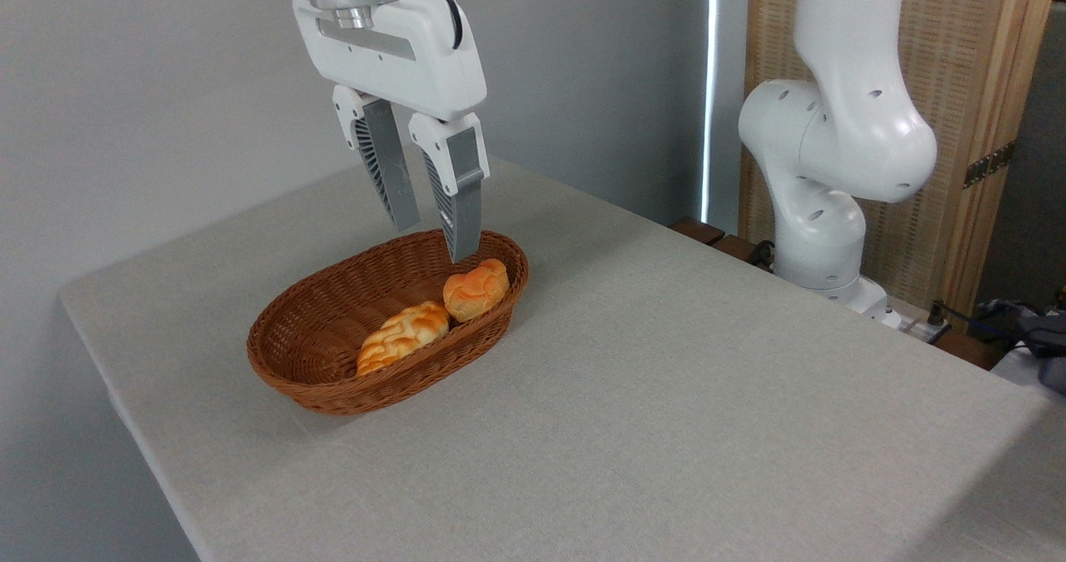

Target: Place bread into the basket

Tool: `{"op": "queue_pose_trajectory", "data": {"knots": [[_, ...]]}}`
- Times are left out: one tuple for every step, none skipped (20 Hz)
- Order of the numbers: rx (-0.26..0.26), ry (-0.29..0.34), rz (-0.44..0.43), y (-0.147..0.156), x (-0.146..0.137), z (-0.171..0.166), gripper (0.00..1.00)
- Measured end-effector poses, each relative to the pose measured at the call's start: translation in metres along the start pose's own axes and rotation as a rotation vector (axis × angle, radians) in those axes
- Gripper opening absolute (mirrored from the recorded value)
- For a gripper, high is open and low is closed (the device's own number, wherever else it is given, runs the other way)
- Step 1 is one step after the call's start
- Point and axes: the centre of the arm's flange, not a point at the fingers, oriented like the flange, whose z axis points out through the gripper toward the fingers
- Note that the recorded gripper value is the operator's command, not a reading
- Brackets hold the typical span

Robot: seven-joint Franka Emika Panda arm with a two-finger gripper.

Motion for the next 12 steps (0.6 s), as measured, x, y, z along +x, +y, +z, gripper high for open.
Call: {"op": "queue_pose_trajectory", "data": {"knots": [[-0.005, 0.004, 0.0, 0.0005, 0.0004, 0.0, 1.0], [-0.009, 0.007, -0.002, 0.0003, 0.0002, 0.0, 1.0], [-0.01, 0.008, -0.006, -0.0009, -0.0007, 0.0, 1.0], [-0.012, 0.009, -0.009, -0.0021, -0.0016, 0.0, 1.0], [-0.014, 0.011, -0.011, -0.003, -0.0023, 0.0, 1.0], [-0.019, 0.015, -0.013, -0.0032, -0.0025, 0.0, 1.0], [-0.023, 0.018, -0.013, -0.0031, -0.0024, 0.0, 1.0], [-0.025, 0.02, -0.014, -0.0031, -0.0024, 0.0, 1.0], [-0.026, 0.021, -0.014, -0.003, -0.0023, 0.0, 1.0], [-0.027, 0.021, -0.014, -0.003, -0.0023, 0.0, 1.0], [-0.028, 0.022, -0.014, -0.003, -0.0023, 0.0, 1.0], [-0.028, 0.022, -0.014, -0.0031, -0.0024, 0.0, 1.0]]}}
